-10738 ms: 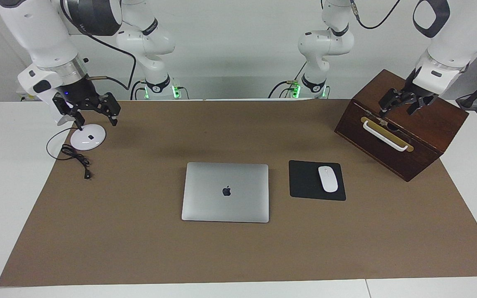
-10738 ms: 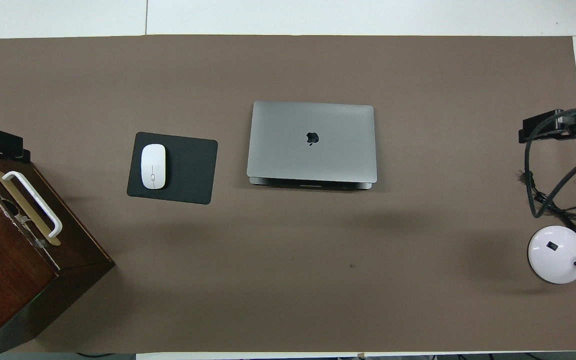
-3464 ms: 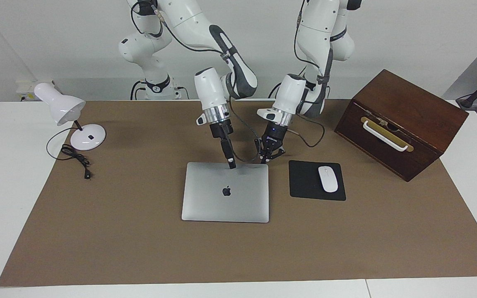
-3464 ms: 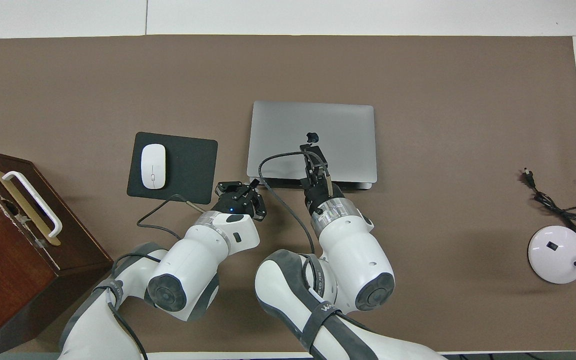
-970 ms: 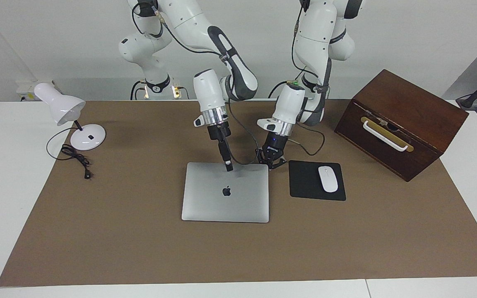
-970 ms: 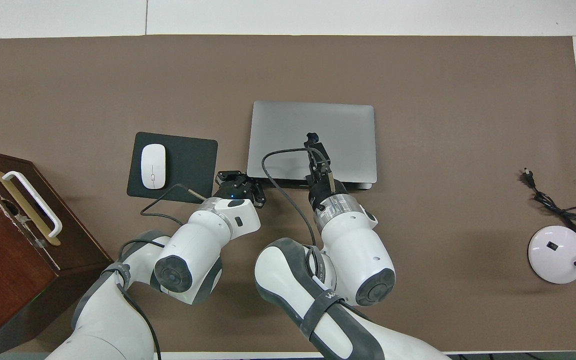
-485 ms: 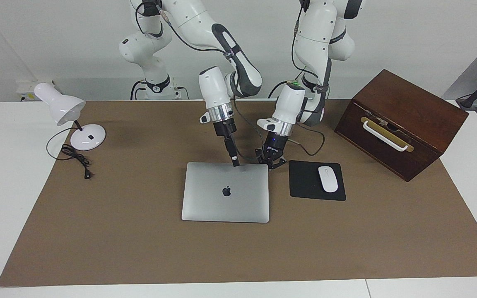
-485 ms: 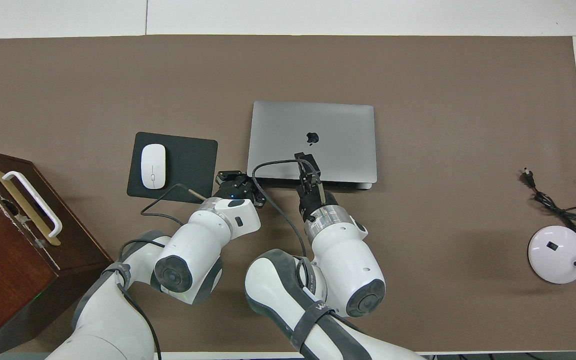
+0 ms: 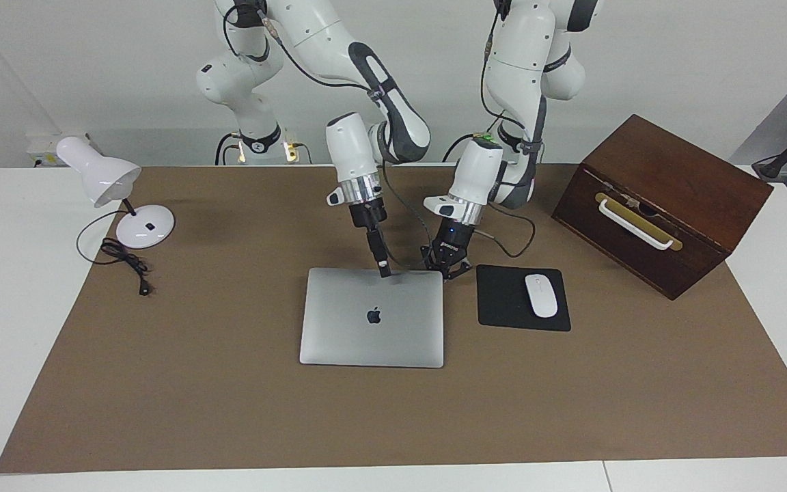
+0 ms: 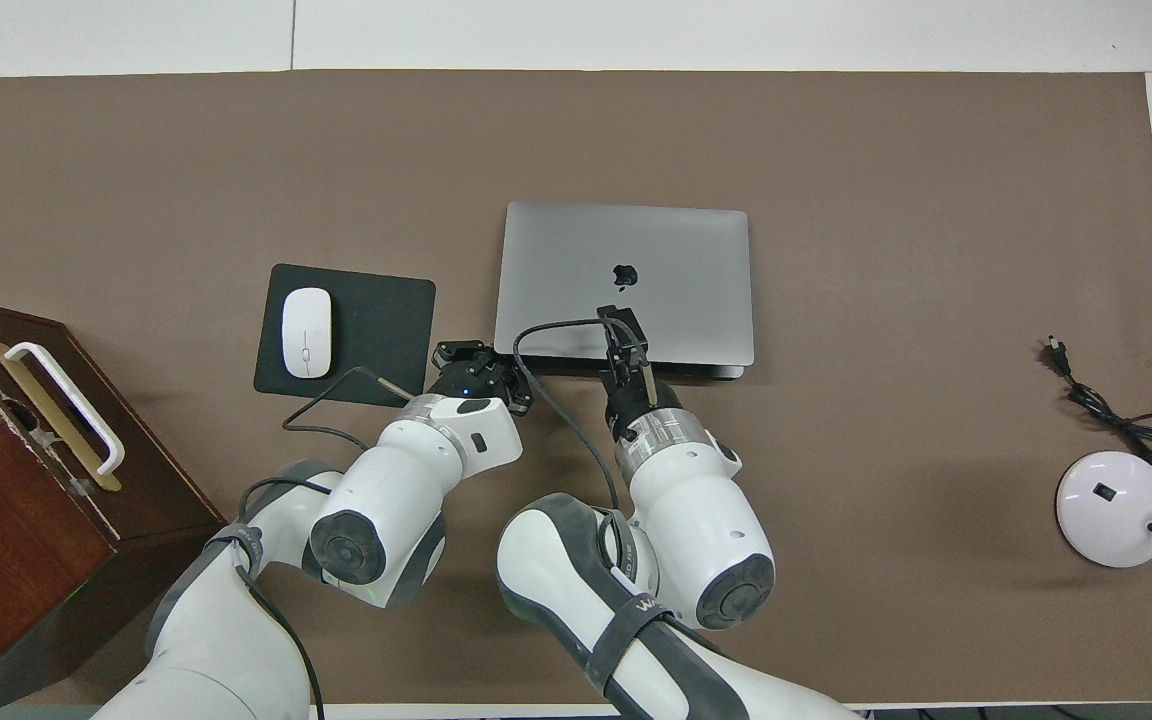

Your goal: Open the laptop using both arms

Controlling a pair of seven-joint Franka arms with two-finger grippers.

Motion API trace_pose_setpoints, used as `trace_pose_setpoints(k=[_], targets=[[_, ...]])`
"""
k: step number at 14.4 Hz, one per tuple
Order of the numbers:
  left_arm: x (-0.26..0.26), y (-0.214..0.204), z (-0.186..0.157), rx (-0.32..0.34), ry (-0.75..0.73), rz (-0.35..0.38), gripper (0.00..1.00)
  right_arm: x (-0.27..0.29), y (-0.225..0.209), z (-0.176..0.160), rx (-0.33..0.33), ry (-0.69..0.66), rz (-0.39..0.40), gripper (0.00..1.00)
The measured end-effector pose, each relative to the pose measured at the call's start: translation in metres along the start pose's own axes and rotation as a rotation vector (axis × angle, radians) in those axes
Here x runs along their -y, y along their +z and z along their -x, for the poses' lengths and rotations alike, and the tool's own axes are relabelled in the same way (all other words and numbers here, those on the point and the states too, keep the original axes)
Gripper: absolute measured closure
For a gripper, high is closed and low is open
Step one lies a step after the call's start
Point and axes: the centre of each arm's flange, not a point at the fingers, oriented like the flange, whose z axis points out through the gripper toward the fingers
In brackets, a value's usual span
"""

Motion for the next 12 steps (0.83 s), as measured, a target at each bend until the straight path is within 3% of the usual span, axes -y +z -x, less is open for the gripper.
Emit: trace_pose_setpoints(k=[12], targets=[[0.0,0.0,0.0,-0.001,0.0,0.0,0.99,0.024,0.023,-0.011,-0.02,-0.003,-0.035,0.0]])
